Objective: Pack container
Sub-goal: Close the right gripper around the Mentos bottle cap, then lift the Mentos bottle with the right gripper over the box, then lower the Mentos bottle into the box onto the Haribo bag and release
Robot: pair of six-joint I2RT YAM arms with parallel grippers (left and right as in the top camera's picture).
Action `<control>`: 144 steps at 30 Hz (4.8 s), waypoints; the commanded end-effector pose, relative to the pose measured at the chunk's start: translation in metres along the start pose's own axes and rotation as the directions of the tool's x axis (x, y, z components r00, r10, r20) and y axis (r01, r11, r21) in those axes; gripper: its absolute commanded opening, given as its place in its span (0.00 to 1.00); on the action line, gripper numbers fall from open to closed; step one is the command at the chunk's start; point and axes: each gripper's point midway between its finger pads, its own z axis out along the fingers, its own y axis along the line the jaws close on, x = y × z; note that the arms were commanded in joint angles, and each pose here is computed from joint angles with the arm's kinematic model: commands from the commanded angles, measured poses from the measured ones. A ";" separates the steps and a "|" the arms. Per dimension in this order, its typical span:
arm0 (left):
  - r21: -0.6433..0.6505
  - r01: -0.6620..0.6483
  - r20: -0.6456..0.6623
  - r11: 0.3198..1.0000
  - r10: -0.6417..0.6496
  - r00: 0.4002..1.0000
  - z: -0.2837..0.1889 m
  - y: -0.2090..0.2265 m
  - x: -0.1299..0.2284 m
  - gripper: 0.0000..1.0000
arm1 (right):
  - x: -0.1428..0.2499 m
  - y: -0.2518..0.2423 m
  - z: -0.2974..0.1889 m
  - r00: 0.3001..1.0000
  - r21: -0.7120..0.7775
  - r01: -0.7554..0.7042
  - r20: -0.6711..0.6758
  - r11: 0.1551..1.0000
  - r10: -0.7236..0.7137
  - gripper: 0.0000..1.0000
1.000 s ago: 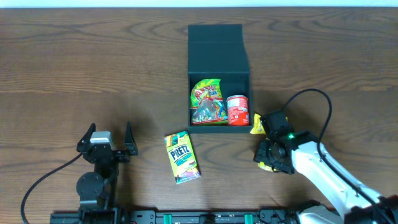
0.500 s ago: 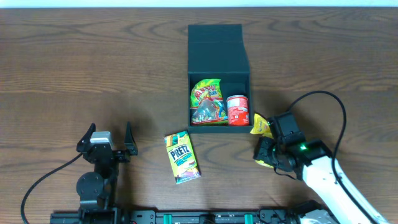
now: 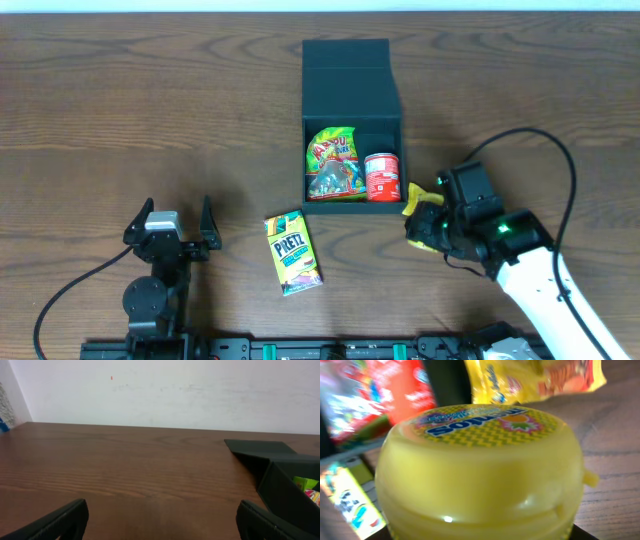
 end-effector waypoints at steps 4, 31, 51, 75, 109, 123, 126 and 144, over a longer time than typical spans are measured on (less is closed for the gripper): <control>-0.007 0.006 -0.058 1.000 -0.006 0.998 0.000 0.002 0.017 0.95 | -0.027 0.026 -0.023 0.998 -0.034 0.043 0.039 0.998 -0.041 0.47; -0.007 0.006 -0.058 1.000 -0.006 0.998 0.000 0.002 0.017 0.95 | -0.123 0.104 0.001 0.852 -0.008 0.523 0.024 0.852 -0.523 0.44; -0.007 0.006 -0.059 1.000 -0.006 0.998 0.000 0.002 0.017 0.95 | -0.144 0.117 0.049 0.339 -0.066 0.938 -0.015 0.339 -0.941 0.39; -0.007 0.006 -0.059 1.000 -0.006 0.998 0.000 0.002 0.017 0.95 | -0.143 0.115 0.084 -0.229 -0.126 0.964 0.045 -0.233 -0.972 0.71; -0.007 0.006 -0.058 1.000 -0.006 0.998 0.000 0.002 0.017 0.95 | -0.166 0.147 0.058 0.934 -0.102 0.353 -0.018 0.930 -0.356 0.89; -0.007 0.006 -0.058 1.000 -0.006 0.998 0.000 0.002 0.017 0.95 | -0.135 0.132 0.072 0.983 0.013 0.114 -0.149 0.993 -0.111 0.82; -0.007 0.006 -0.058 1.000 -0.006 0.998 0.000 0.002 0.017 0.95 | -0.140 0.123 0.080 0.986 0.069 0.121 -0.125 0.990 -0.112 0.82; -0.007 0.006 -0.058 1.000 -0.006 0.998 0.000 0.002 0.017 0.95 | -0.152 0.118 0.108 0.986 0.105 0.149 -0.092 0.983 -0.140 0.83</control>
